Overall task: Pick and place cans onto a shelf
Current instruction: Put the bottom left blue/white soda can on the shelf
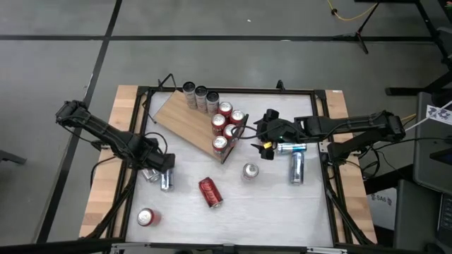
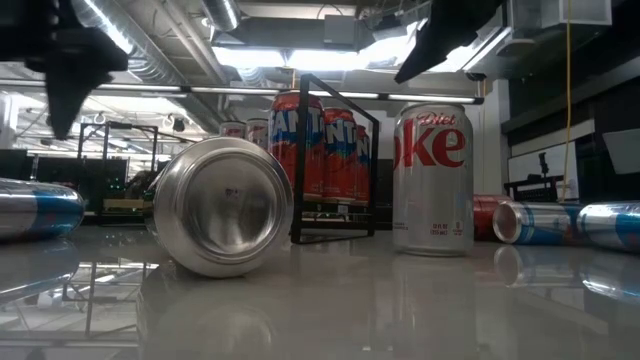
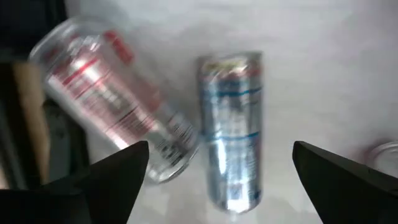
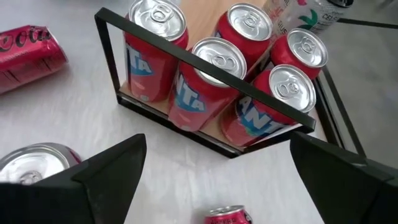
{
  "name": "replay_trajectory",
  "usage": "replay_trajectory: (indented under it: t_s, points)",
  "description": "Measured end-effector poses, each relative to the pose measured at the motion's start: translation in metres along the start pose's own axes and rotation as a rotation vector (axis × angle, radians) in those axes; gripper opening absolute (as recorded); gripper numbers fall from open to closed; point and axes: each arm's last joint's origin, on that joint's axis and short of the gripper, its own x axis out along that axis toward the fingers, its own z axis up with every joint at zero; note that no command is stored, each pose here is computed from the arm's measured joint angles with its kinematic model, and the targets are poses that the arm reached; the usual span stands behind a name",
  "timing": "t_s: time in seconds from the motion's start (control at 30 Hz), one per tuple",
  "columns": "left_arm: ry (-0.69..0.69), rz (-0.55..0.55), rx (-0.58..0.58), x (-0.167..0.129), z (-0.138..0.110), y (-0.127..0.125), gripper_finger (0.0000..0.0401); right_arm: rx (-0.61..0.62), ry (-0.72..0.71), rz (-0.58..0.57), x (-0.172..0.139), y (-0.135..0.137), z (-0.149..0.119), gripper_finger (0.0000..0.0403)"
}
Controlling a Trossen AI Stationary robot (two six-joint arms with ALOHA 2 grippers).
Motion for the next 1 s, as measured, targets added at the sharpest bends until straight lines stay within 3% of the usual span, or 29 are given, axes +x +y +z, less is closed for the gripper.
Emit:
replay_trajectory:
  t_s: [0.17, 0.73, 1.0]
  points:
    - [-0.091, -0.029, 0.019, 0.005, 0.000, -0.005, 0.0392, -0.001, -0.013, 0.000, 0.000, 0.000, 0.001, 0.0390]
    - [-0.178, 0.143, 0.095, 0.053, -0.016, -0.032, 0.0392, 0.000, -0.021, 0.000, 0.000, 0.000, 0.002, 0.0390]
    - [-0.198, 0.137, 0.121, 0.070, -0.021, -0.041, 0.0392, 0.000, -0.021, 0.000, 0.000, 0.000, 0.002, 0.0390]
